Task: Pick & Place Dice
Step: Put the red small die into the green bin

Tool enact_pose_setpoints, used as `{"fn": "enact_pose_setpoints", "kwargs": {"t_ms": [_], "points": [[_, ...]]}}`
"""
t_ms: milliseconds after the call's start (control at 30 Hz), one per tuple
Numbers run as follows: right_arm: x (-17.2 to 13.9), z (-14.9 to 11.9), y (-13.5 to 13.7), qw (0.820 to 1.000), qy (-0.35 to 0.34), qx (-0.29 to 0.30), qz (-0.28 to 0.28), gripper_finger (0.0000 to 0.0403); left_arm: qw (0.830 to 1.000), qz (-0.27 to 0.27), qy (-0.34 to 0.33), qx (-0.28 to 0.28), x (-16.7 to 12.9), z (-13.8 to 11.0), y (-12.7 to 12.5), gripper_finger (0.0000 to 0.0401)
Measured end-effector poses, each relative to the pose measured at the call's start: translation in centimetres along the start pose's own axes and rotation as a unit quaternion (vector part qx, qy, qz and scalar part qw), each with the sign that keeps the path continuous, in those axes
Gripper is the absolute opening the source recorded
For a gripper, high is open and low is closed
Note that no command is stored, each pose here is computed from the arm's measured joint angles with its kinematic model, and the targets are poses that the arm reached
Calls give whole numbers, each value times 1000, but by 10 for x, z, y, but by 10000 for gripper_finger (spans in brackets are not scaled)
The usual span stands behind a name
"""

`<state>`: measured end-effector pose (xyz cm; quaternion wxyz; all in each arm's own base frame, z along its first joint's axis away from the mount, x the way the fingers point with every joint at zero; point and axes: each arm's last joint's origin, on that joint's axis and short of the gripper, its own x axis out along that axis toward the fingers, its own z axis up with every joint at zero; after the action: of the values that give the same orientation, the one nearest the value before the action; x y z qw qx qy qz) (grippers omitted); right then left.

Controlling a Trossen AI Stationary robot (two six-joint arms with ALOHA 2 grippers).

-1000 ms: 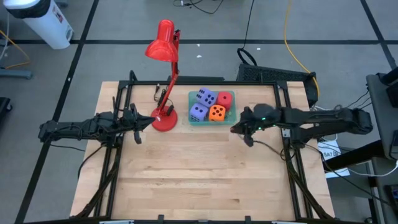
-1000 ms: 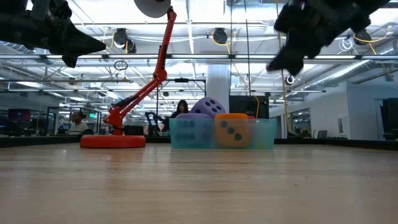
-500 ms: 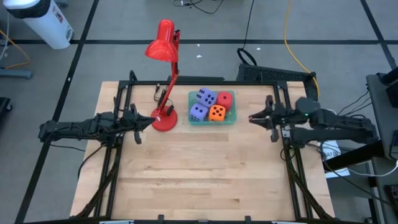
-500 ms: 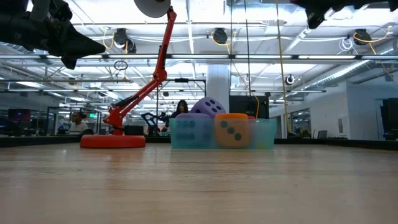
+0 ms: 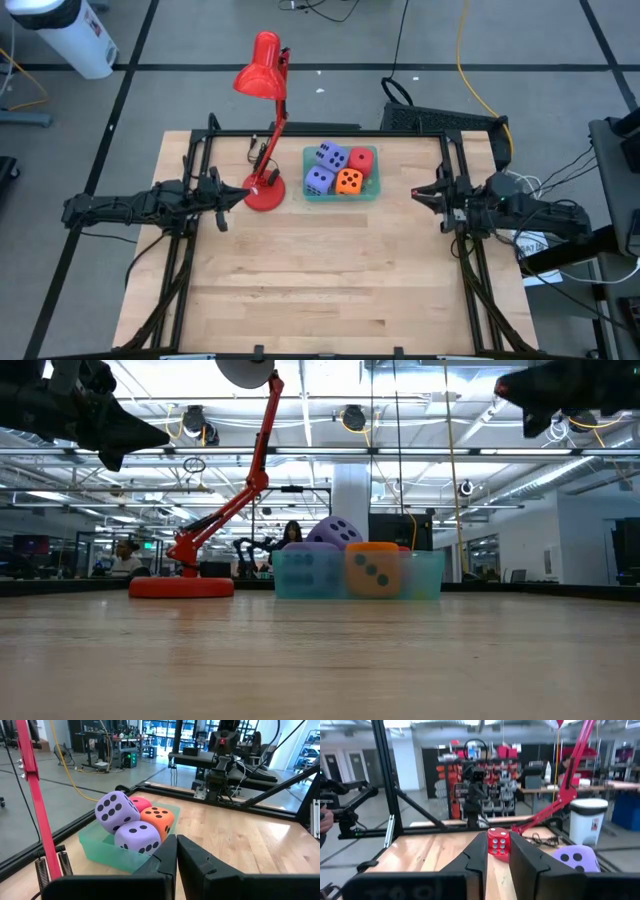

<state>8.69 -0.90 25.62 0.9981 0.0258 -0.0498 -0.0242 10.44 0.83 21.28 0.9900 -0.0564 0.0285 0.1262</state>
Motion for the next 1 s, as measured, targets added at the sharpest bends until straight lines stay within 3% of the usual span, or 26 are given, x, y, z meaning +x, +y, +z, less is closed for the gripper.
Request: {"fn": "enact_pose_setpoints", "kwargs": {"t_ms": [233, 467, 1000], "points": [[3, -41, -3, 998, -65, -2, 5, 61, 1000, 0, 0, 0, 0, 0, 0, 21], [6, -67, -4, 999, -46, 8, 5, 49, 1000, 0, 0, 4, 0, 0, 0, 21], [9, -71, -5, 999, -30, -13, 3, 55, 1000, 1, -3, 7, 0, 1, 0, 21]]}}
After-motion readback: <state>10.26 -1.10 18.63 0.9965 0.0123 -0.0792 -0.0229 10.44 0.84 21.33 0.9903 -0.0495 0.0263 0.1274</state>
